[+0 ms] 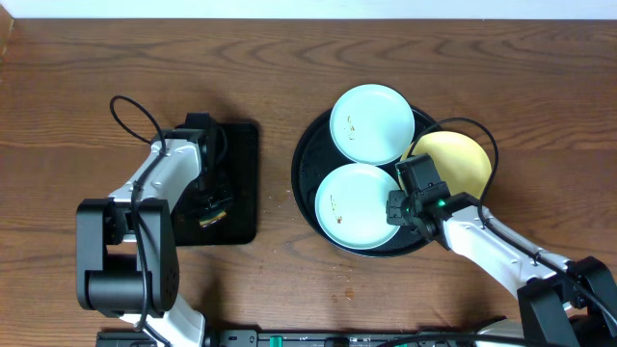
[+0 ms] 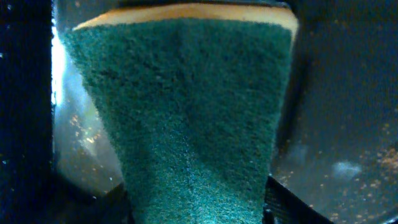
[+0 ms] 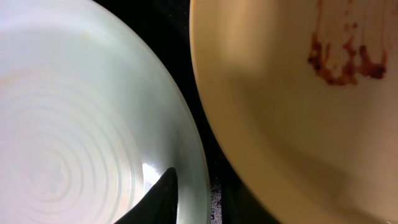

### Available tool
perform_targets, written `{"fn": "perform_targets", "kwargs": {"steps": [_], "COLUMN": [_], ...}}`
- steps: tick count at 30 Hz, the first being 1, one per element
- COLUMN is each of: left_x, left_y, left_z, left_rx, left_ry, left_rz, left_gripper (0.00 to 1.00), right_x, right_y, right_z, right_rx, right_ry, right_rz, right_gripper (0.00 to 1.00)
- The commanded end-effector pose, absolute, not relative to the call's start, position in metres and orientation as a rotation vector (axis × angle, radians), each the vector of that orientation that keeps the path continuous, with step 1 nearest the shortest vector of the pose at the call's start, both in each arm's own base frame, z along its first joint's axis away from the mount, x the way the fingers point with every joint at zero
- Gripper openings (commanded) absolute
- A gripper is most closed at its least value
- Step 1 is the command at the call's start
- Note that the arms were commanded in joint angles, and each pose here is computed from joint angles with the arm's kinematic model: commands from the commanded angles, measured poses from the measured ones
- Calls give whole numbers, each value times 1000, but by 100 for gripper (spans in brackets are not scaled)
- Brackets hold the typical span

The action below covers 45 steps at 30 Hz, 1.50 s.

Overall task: Clean dirty plates on tray and stack at the side
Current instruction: 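Lower left gripper onto the green sponge and grasp it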

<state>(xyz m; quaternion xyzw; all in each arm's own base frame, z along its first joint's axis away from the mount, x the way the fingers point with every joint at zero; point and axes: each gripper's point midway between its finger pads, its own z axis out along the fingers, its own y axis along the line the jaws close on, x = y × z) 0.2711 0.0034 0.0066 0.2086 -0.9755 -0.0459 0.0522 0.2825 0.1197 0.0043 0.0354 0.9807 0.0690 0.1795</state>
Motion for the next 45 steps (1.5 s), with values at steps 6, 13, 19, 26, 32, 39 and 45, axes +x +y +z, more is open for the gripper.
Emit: {"fn": "perform_targets", "kwargs": {"steps": [6,13,19,26,32,39,45], "left_x": [266,266,283,307,328,328,324], "left_y": [3,3,3,16,22,22,22], "left_z": [3,3,10,11,13,3,-6], "left_rx": [603,604,617,644,675,681,672], "left_ry": [-2949,-2951,-3001,-3102,-3189,-3206,-3213], "left_rz": [-143,-143,-132,-228,-264,-258,-258], "left_gripper": [22,27,70,70,70,70,58], "right_x": [280,280,279,279,279,279,279], "right_y": [120,120,120,120,120,120,120], "right_z": [1,1,1,1,1,1,1], "right_rx": [74,74,74,74,74,74,74], "right_ry": [2779,2781,2782,2783,2782,2782,2782], "right_rz": [180,179,178,178,178,178,178], "right_gripper": [26,27,29,29,30,30,31]}}
